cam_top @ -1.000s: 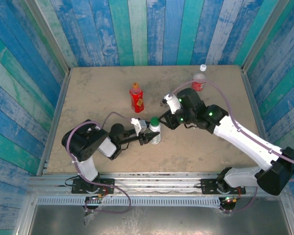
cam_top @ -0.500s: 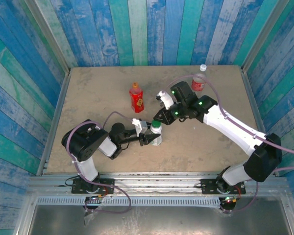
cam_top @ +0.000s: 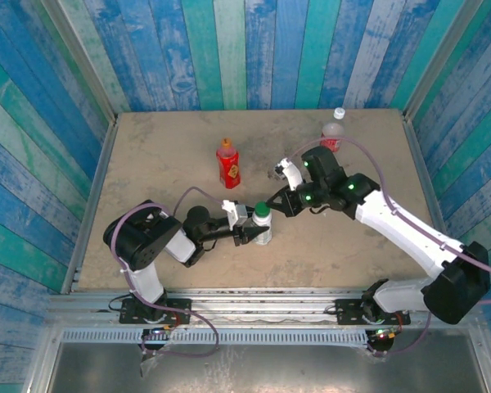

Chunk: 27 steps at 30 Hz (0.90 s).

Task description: Screw on the bottle caps

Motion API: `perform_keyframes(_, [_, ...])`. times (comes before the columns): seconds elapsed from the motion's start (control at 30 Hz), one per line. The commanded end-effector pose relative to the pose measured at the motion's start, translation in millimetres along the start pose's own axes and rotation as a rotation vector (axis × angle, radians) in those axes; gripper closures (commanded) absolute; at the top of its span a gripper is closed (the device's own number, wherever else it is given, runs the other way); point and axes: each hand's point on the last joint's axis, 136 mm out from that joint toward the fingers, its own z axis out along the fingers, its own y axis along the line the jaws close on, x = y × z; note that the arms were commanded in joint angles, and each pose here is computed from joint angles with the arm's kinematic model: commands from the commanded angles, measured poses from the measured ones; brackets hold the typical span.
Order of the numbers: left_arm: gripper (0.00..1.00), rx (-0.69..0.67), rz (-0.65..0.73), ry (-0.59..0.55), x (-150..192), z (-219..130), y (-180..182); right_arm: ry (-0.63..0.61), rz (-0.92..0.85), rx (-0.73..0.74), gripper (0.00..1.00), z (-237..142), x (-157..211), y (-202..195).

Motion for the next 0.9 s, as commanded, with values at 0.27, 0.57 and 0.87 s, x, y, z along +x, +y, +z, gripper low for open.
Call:
perform_keyframes(0.27, [0.44, 0.032, -0.018, 0.097, 18.2, -3.0, -10.2, 0.024, -0.317, 0.031, 0.51, -31.4, 13.1, 17.4])
perform_keyframes(0.57, [0.42, 0.158, 0.068, 0.178, 20.7, 5.3, -37.7, 0.109, -0.973, -0.039, 0.34, -48.4, 40.4, 38.0])
perform_keyframes(0.87, [0.43, 0.205, 0.081, 0.204, 23.6, 7.3, -46.2, 0.291, -1.142, -0.012, 0.41, -27.4, 43.6, 32.2])
